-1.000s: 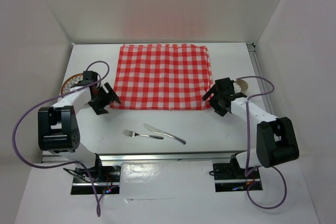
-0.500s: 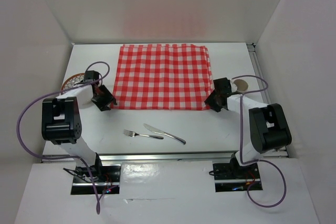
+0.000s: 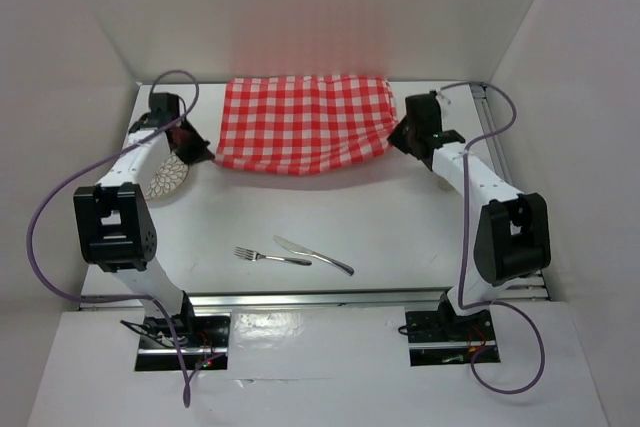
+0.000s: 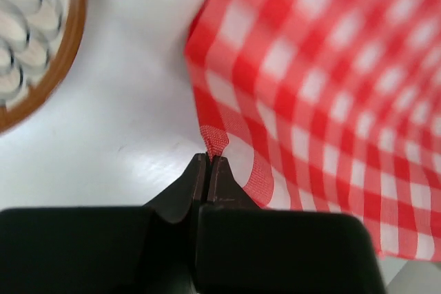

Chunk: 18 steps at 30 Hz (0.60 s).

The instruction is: Set the dinner table for one person

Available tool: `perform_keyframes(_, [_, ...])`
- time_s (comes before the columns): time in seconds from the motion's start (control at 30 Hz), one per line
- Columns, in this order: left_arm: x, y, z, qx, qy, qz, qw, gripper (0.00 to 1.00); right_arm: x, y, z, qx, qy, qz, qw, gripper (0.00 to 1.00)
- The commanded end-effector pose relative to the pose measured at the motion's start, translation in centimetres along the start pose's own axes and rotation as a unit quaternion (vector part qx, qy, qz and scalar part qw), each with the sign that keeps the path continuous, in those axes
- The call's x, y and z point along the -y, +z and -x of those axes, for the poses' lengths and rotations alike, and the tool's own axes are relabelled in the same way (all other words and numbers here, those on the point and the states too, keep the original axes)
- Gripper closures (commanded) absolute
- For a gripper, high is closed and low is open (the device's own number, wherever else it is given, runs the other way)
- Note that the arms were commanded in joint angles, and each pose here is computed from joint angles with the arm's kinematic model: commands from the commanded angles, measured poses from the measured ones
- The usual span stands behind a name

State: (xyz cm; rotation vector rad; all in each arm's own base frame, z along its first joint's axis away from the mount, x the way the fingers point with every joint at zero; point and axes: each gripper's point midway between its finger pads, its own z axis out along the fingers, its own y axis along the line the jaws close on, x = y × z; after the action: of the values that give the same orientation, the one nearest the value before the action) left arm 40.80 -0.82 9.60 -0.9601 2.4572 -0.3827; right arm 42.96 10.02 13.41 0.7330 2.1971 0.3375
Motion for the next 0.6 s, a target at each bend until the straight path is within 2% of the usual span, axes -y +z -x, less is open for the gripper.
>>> perform_keyframes(0.0, [5.2, -6.8, 5.4, 0.085, 0.035, -0.064, 0.994, 1.0, -3.7, -2.9, 6.1, 0.074, -0.011, 0.033, 0.997, 1.0])
perform_keyframes(0.07, [5.4, -8.2, 5.7, 0.09, 0.041, -0.062, 0.993, 1.0, -4.4, -4.5, 7.2, 0.088, -0.012, 0.046, 0.995, 1.0])
perform_keyframes(0.2, [4.3, -8.1, 4.2, 0.1, 0.03, -0.072, 0.992, 1.0, -1.5, -4.9, 4.5, 0.077, 0.014, 0.032, 0.996, 1.0])
perform_keyframes(0.23, [2.9, -6.6, 2.3, 0.075, 0.021, -0.061, 0.995, 1.0, 0.4, -4.2, 2.0, 0.052, 0.022, 0.015, 0.998, 1.0])
perform_keyframes(0.33, [-0.1, -4.4, -0.9, 0.036, 0.009, -0.03, 0.999, 1.0, 2.2, -4.3, -0.2, 0.03, 0.038, 0.002, 0.999, 1.0])
perform_keyframes(0.37, [-0.9, -3.9, -1.8, 0.024, 0.007, -0.021, 0.999, 1.0, 3.6, -4.2, -2.5, 0.007, 0.027, -0.014, 1.0, 1.0])
perform_keyframes(0.5, [-3.4, -2.4, -4.5, 0.004, 0.003, -0.005, 1.0, 1.0, 6.0, -4.7, -6.6, -0.024, 0.007, -0.039, 0.999, 0.99])
perform_keyframes(0.53, [-3.8, -2.2, -4.8, 0.002, 0.002, 0.003, 1.0, 1.0, 6.7, -4.9, -6.9, -0.025, 0.01, -0.048, 0.998, 0.96])
perform_keyframes(0.57, [-4.2, -2.1, -5.1, -0.001, 0.007, 0.006, 1.0, 1.0, 7.6, -4.8, -7.8, -0.035, 0.006, -0.06, 0.998, 0.83])
